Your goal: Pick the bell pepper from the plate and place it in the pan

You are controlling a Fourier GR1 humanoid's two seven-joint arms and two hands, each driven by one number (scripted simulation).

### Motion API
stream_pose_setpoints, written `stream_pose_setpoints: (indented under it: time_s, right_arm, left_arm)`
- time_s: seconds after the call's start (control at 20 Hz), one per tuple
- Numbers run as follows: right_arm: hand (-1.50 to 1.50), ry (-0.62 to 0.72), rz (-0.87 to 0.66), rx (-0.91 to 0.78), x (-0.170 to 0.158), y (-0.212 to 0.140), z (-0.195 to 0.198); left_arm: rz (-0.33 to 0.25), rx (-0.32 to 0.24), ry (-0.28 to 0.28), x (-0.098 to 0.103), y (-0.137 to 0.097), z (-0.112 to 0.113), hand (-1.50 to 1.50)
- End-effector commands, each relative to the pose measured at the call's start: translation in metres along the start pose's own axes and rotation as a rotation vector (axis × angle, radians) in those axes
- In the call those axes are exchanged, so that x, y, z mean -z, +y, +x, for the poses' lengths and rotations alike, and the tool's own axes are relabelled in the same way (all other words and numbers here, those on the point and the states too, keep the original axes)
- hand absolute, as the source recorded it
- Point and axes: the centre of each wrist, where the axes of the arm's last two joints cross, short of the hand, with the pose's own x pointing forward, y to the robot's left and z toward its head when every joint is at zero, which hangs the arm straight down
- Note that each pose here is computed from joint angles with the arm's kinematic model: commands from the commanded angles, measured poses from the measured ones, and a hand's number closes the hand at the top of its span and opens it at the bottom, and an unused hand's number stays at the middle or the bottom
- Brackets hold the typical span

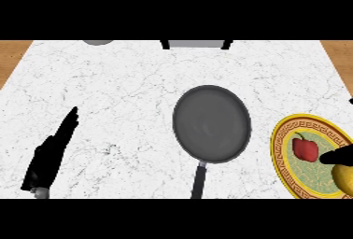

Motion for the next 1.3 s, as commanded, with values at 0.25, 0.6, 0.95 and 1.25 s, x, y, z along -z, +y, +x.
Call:
stream_pose_setpoints:
  time_s: [0.25, 0.6, 0.95, 1.25]
  right_arm:
    - [-1.50, 0.086, 0.086, -0.058, 0.021, 0.026, 0.017]
    - [-1.50, 0.178, 0.091, -0.140, 0.024, 0.042, 0.036]
    - [-1.50, 0.209, 0.116, -0.134, 0.037, 0.041, 0.034]
    - [-1.50, 0.237, 0.135, -0.157, 0.060, 0.068, 0.019]
  left_arm:
    - [0.004, 0.000, -0.008, -0.011, -0.013, 0.008, 0.00]
    - [0.011, -0.017, 0.005, -0.003, -0.005, -0.004, 0.00]
    - [0.009, 0.005, 0.004, -0.001, -0.018, -0.003, 0.00]
    - [-0.004, -0.001, -0.003, -0.002, -0.007, 0.002, 0.00]
